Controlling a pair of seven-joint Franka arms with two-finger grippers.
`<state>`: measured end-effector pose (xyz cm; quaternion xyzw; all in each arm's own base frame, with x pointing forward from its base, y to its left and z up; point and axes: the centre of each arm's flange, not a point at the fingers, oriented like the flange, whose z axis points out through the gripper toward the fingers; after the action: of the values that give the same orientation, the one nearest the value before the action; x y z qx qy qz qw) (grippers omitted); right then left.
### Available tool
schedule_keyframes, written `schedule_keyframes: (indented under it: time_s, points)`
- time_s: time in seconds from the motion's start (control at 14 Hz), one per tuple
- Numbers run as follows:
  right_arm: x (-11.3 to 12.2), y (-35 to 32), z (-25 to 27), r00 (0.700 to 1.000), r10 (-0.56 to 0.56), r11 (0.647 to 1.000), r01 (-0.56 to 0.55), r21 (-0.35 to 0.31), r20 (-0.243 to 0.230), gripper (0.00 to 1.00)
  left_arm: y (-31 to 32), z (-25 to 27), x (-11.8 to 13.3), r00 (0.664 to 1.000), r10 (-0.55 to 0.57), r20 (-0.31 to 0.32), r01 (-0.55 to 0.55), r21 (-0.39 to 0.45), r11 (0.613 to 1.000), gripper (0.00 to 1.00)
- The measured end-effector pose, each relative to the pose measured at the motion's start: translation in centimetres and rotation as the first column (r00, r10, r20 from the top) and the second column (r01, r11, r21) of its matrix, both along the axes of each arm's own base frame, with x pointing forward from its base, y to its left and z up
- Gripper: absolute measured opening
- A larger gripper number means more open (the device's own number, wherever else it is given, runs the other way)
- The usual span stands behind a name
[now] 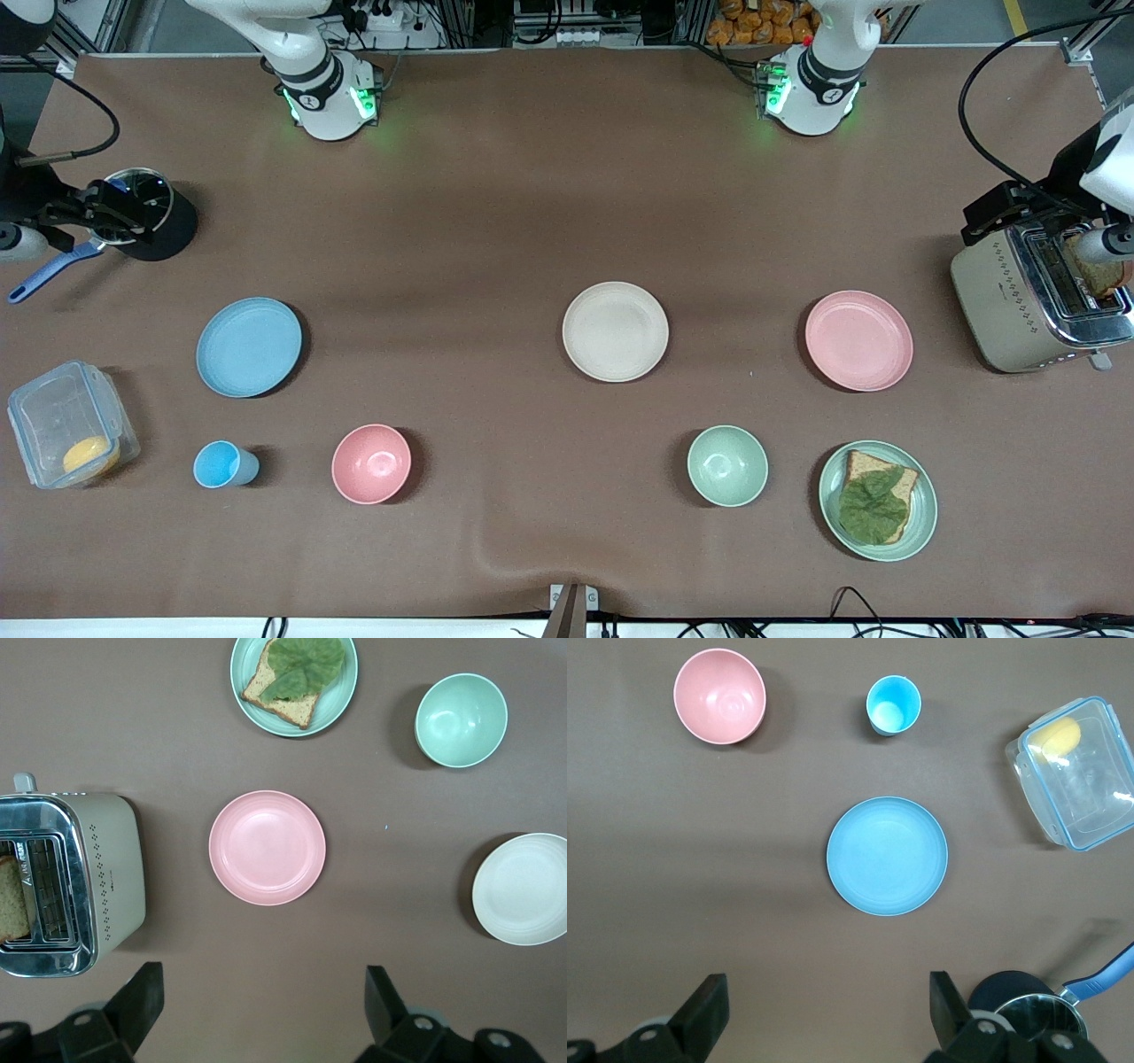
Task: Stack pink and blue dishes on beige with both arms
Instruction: 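Reach the left gripper to the pink plate while the right gripper reaches the blue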
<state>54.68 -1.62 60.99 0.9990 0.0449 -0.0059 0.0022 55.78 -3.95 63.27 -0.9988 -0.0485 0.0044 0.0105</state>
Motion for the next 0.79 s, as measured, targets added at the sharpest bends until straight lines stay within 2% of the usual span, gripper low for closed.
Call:
schedule_keyframes:
  time_s: [0.21,0.36,0.5,0.64,0.79]
  points:
    - [0.0,0.0,0.0,1.000,0.000,1.000,0.000,0.000,0.000,1.00,0.1,0.0,0.0,1.000,0.001,0.000,-0.001,0.002,1.000,1.00]
    - [0.0,0.0,0.0,1.000,0.000,1.000,0.000,0.000,0.000,1.00,0.7,-0.2,0.1,1.000,0.006,-0.003,-0.006,0.040,0.999,1.00]
    - [0.0,0.0,0.0,1.000,0.000,1.000,0.000,0.000,0.000,1.00,1.4,-1.7,0.5,0.999,0.014,-0.033,-0.012,0.056,0.998,1.00]
    - [0.0,0.0,0.0,1.000,-0.001,1.000,0.001,0.000,0.000,1.00,2.7,-6.0,1.8,0.995,0.029,-0.097,-0.023,0.065,0.998,1.00]
    - [0.0,-0.1,0.0,1.000,-0.001,1.000,0.001,0.000,0.000,1.00,6.1,-13.2,3.7,0.992,0.071,-0.105,-0.065,0.061,0.996,1.00]
